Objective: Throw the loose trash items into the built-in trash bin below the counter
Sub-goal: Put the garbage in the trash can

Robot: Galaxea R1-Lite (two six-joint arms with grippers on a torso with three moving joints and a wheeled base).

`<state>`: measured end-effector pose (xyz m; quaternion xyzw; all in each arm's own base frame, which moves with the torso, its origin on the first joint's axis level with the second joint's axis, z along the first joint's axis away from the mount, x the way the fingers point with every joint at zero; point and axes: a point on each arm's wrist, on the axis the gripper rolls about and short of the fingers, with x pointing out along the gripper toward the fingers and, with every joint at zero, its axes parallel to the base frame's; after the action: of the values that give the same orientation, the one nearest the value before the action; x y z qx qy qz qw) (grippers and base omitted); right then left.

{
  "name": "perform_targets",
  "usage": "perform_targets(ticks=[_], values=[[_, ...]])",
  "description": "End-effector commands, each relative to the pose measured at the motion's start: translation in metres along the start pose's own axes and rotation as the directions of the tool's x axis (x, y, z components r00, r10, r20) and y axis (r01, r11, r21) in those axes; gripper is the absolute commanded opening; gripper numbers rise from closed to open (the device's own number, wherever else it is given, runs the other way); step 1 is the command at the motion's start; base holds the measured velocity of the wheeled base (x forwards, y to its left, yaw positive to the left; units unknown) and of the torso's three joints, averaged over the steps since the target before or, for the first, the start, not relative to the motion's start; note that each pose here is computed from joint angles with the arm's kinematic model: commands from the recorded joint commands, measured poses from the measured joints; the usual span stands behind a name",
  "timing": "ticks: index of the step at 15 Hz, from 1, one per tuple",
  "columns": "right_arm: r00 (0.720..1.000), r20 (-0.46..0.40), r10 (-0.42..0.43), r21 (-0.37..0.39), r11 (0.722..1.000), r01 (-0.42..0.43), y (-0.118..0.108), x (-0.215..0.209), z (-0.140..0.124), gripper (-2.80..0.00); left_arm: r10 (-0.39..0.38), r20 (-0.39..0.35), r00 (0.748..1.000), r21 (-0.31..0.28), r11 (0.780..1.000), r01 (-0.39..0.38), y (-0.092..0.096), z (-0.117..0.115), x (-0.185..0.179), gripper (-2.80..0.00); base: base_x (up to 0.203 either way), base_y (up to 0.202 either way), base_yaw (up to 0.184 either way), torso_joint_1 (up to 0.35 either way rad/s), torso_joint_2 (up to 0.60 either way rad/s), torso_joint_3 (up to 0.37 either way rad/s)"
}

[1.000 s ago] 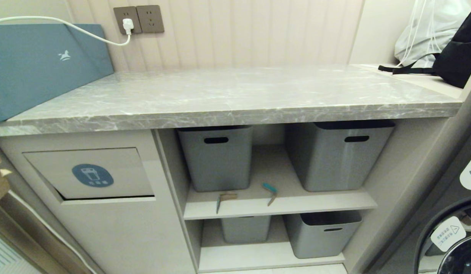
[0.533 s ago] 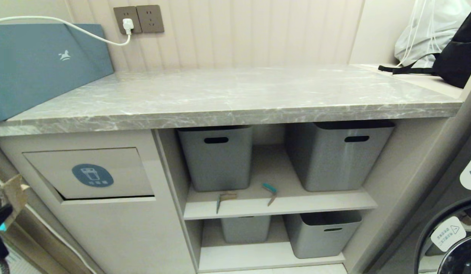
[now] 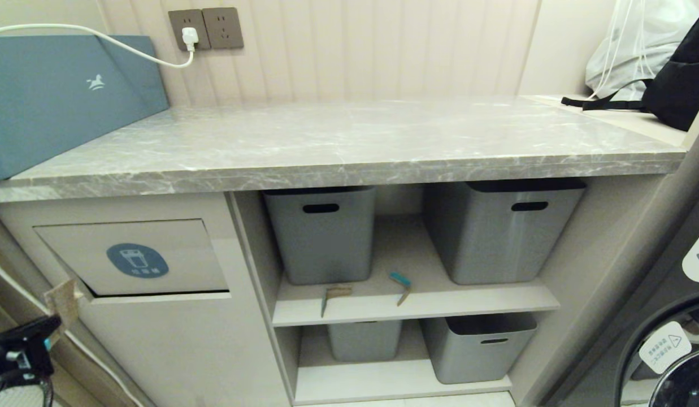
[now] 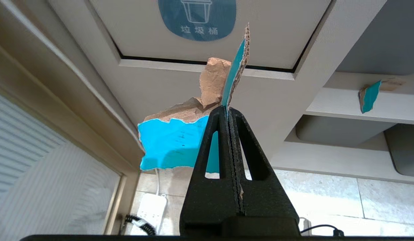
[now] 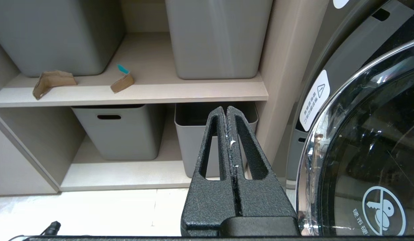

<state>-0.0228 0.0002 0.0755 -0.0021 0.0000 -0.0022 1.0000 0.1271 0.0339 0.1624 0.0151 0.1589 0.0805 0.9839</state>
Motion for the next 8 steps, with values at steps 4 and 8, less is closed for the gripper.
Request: perform_targets(ticks=[4, 8], values=[[1.0, 0.0, 0.0, 0.0, 1.0, 0.0, 0.0, 0.0, 0.0, -2.8, -0.007, -0.024, 1.0, -0.001, 1.0, 0.007, 0.002, -0.014, 0.027, -2.8, 0.0, 0.0, 0.0, 0.0, 0.0, 0.0], [1.0, 0.0, 0.0, 0.0, 1.0, 0.0, 0.0, 0.0, 0.0, -2.8, -0.012, 0.009, 1.0, 0.005, 1.0, 0.012, 0.002, -0.023, 0.048, -2.8, 0.0, 0.0, 0.0, 0.0, 0.0, 0.0]])
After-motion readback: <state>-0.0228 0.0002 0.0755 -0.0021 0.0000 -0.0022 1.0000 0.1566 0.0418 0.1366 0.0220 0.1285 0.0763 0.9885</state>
